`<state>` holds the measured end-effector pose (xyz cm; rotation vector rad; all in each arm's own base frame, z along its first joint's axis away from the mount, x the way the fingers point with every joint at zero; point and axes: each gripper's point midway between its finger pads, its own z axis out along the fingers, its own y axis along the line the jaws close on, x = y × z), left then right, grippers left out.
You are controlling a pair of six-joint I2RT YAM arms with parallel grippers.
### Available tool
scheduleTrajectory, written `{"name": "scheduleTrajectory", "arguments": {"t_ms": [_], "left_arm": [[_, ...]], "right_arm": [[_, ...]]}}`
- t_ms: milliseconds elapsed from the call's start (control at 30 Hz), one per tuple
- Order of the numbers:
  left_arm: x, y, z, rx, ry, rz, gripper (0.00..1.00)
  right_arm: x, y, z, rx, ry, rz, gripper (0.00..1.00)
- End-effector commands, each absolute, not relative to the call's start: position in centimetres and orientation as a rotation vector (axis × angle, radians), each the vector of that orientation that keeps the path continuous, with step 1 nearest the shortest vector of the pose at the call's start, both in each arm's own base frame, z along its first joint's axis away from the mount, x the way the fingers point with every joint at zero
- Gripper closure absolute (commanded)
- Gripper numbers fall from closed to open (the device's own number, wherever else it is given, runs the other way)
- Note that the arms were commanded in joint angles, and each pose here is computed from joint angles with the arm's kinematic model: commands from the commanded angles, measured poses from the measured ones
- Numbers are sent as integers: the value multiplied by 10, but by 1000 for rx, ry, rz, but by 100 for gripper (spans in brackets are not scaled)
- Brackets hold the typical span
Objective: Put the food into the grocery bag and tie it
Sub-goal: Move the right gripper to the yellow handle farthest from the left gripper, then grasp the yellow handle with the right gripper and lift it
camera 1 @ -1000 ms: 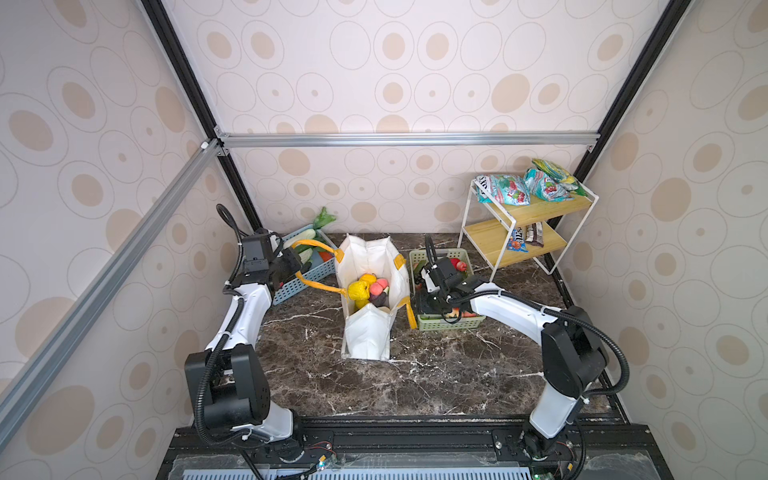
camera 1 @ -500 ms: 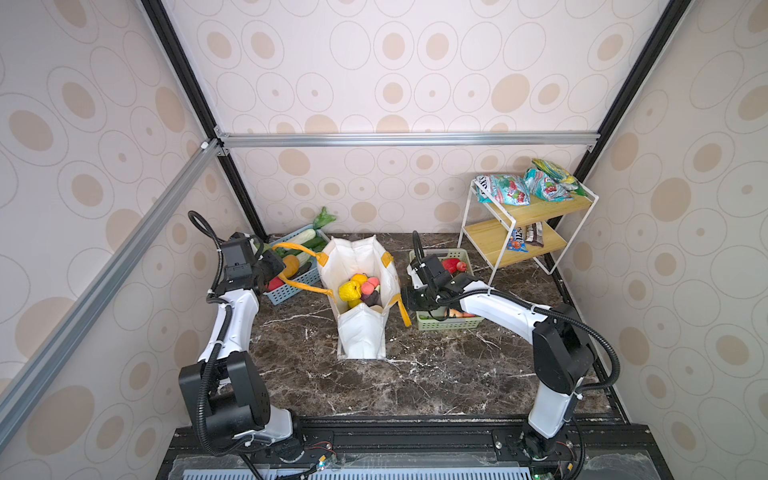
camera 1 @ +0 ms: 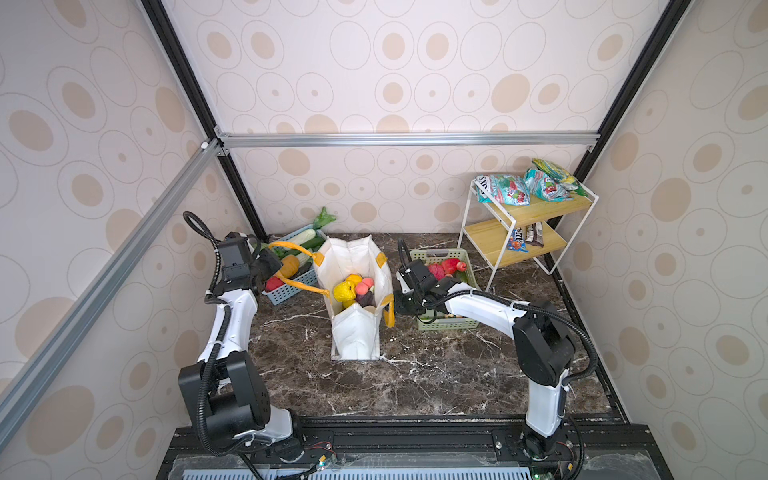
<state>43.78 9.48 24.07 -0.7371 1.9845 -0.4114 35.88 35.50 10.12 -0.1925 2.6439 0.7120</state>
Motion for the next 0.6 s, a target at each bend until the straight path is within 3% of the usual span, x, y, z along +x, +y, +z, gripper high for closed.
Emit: {"name": "scheduleTrajectory", "arguments": {"t_ms": [0,333,567], "left_arm": [[447,103,269,-712,1904,-401,98],[446,104,268,-705,1906,-394,98],[446,102,269,-700,1902,-404,98]], "right_arm": [[364,364,88,-138,2645,742,43],[364,398,79,-3,2550,1096,49],[363,393,80,64,2529,1117,75]]}}
